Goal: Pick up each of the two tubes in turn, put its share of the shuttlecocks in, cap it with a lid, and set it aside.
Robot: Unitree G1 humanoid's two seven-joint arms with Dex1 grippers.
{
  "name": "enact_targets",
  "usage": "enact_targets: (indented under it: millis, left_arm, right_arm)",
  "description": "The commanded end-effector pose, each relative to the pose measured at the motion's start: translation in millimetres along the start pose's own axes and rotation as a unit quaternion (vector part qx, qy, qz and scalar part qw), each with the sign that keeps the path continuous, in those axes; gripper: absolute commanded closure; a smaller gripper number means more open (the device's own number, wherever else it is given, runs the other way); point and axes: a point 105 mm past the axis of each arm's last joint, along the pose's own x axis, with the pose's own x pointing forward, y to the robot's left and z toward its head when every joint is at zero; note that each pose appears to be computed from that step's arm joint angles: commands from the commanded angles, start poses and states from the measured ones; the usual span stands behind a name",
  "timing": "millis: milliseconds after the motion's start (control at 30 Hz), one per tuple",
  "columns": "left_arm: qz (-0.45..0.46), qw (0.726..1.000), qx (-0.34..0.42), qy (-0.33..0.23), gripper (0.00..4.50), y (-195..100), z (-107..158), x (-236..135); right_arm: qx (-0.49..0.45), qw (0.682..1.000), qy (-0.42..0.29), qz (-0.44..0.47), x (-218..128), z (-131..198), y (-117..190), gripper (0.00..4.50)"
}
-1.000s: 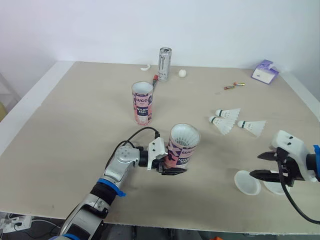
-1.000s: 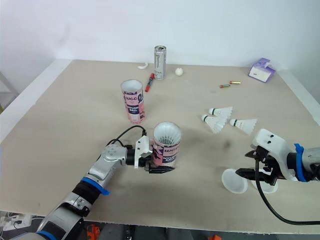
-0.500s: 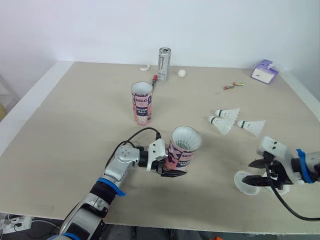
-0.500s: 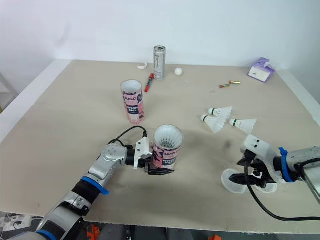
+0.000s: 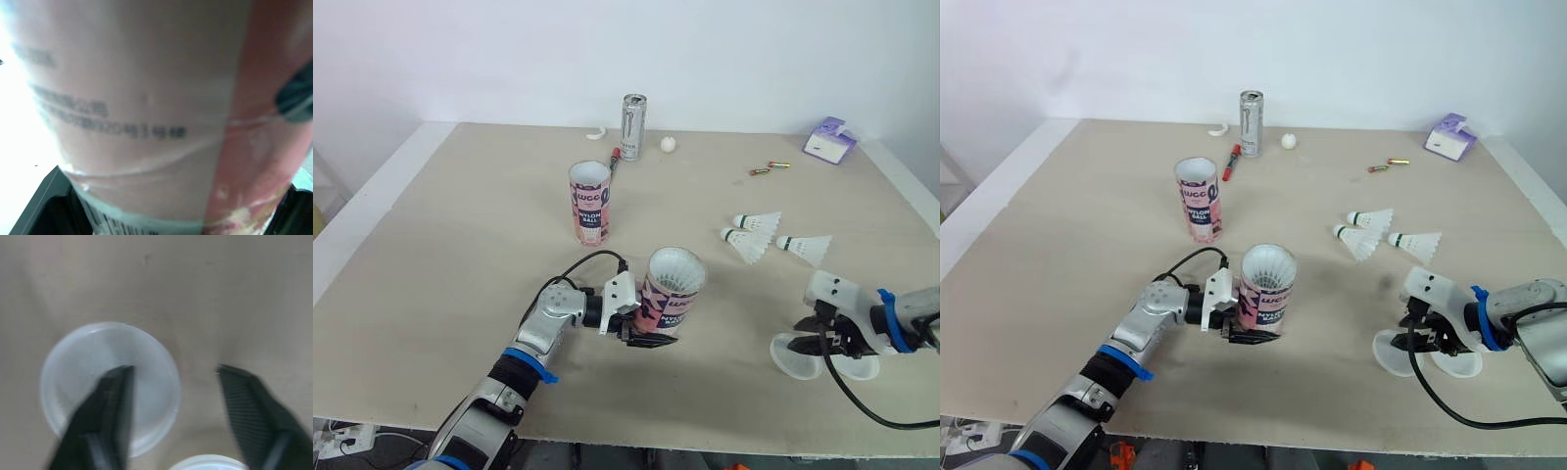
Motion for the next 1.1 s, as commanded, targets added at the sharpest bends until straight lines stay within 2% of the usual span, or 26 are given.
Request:
enact_targets:
  millis: [33, 100, 133, 333, 467, 533, 700, 800, 1100]
  left_arm:
    - [-0.009, 0.999, -0.038, 0.034, 0.82, -9.4, -23.4, -3.2]
    - [-0.010, 0.999, -0.041, 0.034, 0.82, -9.6, -23.8, -2.9]
    - [-0.011, 0.998, -0.042, 0.035, 0.82, -9.6, -24.2, -2.9]
    - [-0.013, 0.998, -0.042, 0.041, 0.82, -8.3, -25.8, -3.2]
    - [-0.013, 0.998, -0.043, 0.045, 0.82, -6.9, -27.0, -4.1]
    - [-0.011, 0.998, -0.049, 0.047, 0.82, -5.9, -28.4, -5.0]
    - [-0.015, 0.997, -0.060, 0.052, 0.82, -6.2, -30.4, -5.7]
    - [-0.017, 0.996, -0.061, 0.057, 0.82, -5.7, -31.6, -4.7]
    - [-0.016, 0.996, -0.055, 0.072, 0.82, -5.2, -36.1, -3.9]
  right_arm:
    - [-0.022, 1.000, 0.018, -0.011, -3.9, -4.5, -3.9, 3.57]
    - [-0.024, 1.000, 0.017, -0.011, -3.5, -5.5, -3.9, 4.39]
    - [-0.027, 0.999, 0.016, -0.010, -3.2, -5.9, -3.4, 4.45]
    - [-0.047, 0.999, 0.004, -0.011, -2.6, -4.5, 1.0, 4.45]
    - [-0.092, 0.995, -0.041, -0.023, -8.7, 15.3, 2.9, 4.45]
    - [-0.142, 0.986, -0.086, -0.035, -22.0, 40.5, 4.4, 4.45]
    - [-0.219, 0.966, -0.128, -0.043, -50.3, 76.3, 10.1, 4.45]
    - [-0.272, 0.947, -0.166, -0.041, -69.4, 110.1, 19.9, 4.45]
    - [-0.363, 0.897, -0.250, -0.021, -100.3, 185.5, 48.1, 4.45]
